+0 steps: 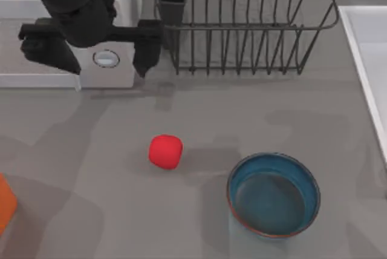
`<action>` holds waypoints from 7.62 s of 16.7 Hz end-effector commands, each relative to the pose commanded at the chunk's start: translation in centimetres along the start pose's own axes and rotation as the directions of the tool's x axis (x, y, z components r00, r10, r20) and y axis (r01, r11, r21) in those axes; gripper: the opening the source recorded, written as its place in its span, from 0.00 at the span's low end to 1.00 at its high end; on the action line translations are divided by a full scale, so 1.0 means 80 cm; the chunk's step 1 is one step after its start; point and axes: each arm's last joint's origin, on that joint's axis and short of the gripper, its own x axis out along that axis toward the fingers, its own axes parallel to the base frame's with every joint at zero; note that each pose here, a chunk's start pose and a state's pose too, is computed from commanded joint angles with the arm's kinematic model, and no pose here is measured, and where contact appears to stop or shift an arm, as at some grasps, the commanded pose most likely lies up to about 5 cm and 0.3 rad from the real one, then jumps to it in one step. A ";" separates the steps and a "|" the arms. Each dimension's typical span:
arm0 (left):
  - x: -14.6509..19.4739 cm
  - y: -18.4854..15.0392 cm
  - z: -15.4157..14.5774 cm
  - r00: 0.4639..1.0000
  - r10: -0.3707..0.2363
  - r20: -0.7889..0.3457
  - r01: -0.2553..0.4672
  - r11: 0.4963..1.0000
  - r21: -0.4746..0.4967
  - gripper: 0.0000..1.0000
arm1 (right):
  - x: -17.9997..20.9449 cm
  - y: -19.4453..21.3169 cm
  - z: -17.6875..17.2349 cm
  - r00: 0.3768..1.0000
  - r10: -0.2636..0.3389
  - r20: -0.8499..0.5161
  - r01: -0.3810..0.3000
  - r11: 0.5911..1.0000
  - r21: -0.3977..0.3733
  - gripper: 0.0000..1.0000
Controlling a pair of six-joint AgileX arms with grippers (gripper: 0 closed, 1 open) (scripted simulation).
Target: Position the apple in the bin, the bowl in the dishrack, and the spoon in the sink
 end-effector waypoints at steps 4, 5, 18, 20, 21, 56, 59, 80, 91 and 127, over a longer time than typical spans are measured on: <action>0.074 -0.051 0.048 0.964 0.064 -0.260 -0.062 0.998 0.016 1.00 | 0.000 0.000 0.000 1.000 0.000 0.000 0.000 1.000 0.000 1.00; 0.092 -0.062 0.054 0.947 0.082 -0.312 -0.079 0.997 0.022 1.00 | 0.000 0.000 0.000 1.000 0.000 0.000 0.000 1.000 0.000 1.00; 0.166 -0.104 0.065 0.853 0.162 -0.496 -0.157 0.986 0.051 1.00 | 0.000 0.000 0.000 1.000 0.000 0.000 0.000 1.000 0.000 1.00; 0.170 -0.103 0.063 0.848 0.165 -0.504 -0.160 0.986 0.054 1.00 | 0.000 0.000 0.000 1.000 0.000 0.000 0.000 1.000 0.000 1.00; 0.175 -0.103 0.062 0.844 0.168 -0.509 -0.163 0.985 0.056 1.00 | 0.000 0.000 0.000 1.000 0.000 0.000 0.000 1.000 0.000 1.00; 0.251 -0.091 0.018 0.841 0.171 -0.514 -0.164 0.985 0.058 0.00 | 0.000 0.000 0.000 1.000 0.000 0.000 0.000 1.000 0.000 1.00; 0.251 -0.091 0.018 0.841 0.171 -0.514 -0.164 0.985 0.058 0.00 | 0.000 0.000 0.000 1.000 0.000 0.000 0.000 1.000 0.000 1.00; 0.118 -0.106 0.043 0.851 0.148 -0.503 -0.145 0.988 0.046 0.00 | 0.000 0.000 0.000 1.000 0.000 0.000 0.000 1.000 0.000 1.00; 0.024 0.015 0.011 0.916 0.079 -0.393 -0.262 0.860 -0.438 0.00 | 0.000 0.000 0.000 1.000 0.000 0.000 0.000 1.000 0.000 1.00; 0.044 0.255 -0.202 0.960 0.213 -0.182 -0.158 -0.126 -0.979 0.15 | 0.000 0.000 0.000 1.000 0.000 0.000 0.000 1.000 0.000 1.00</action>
